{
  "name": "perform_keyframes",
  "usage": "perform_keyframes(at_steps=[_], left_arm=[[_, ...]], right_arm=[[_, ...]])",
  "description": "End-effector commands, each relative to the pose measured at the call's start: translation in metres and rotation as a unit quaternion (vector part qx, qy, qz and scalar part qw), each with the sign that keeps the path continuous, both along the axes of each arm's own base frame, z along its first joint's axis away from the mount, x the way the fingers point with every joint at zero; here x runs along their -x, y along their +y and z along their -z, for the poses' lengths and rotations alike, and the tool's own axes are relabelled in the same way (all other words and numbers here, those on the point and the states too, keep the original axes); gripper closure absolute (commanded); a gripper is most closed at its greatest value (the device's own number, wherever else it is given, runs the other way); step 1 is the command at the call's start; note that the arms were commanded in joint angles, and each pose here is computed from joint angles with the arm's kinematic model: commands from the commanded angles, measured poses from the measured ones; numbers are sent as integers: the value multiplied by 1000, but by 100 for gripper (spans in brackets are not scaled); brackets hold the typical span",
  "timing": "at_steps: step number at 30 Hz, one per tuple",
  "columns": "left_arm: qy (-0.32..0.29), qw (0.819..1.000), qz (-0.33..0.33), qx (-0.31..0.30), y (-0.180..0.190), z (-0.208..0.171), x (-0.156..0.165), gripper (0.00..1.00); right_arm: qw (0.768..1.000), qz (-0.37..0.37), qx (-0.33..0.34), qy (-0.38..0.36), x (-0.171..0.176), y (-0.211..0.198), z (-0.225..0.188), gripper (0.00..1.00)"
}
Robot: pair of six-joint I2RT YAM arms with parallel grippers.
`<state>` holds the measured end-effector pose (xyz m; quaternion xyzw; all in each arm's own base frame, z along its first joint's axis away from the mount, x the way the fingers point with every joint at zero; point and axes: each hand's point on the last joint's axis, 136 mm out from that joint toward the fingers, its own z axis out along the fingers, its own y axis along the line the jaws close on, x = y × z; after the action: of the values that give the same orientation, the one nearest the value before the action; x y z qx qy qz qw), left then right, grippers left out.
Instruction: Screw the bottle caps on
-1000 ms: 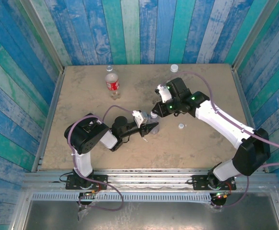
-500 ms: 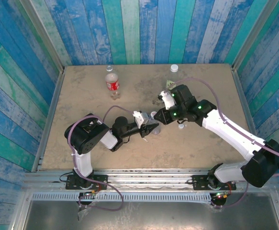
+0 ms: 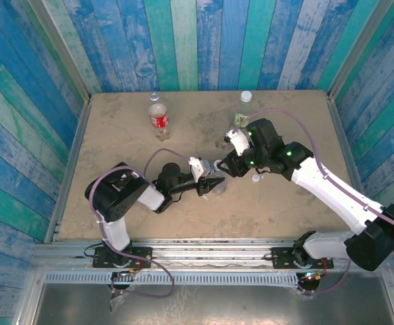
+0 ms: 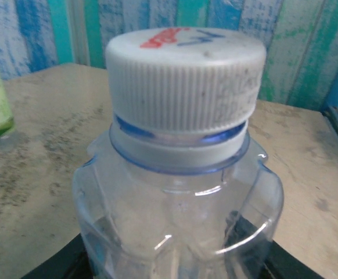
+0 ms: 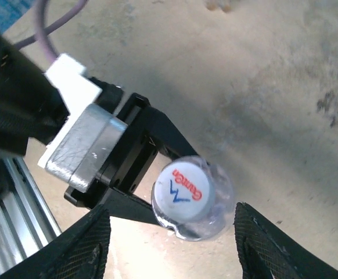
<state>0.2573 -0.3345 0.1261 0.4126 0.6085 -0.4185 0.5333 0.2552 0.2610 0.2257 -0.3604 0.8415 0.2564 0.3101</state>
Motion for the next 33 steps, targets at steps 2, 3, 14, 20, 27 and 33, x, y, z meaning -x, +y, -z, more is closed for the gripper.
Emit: perform_keyframes(at_steps=[2,3,14,20,27,33], left_arm=[[6,995,95,-16,-7,-16,30,52],[6,994,107,-19,-9,-18,33,52],[-22,989,146,-4,-8,-47,48,52],[-35,988,147,-6,-5,-55,52,51],[-34,989,146,-10,-3,-55,53,52],[-31,991,129,-9,-4,-54,47,51]], right_arm=[[985,-144,-11,-95,21,7,-19,37],[981,-163,-15,-102,25,9,-21,37],[962,-256,-14,-89,46,13,-13,42],[964,-255,-8,-73,46,12,-6,53],[964,-260,-13,-54,48,14,-5,67],[964,-262,-20,-40,51,15,-3,73]])
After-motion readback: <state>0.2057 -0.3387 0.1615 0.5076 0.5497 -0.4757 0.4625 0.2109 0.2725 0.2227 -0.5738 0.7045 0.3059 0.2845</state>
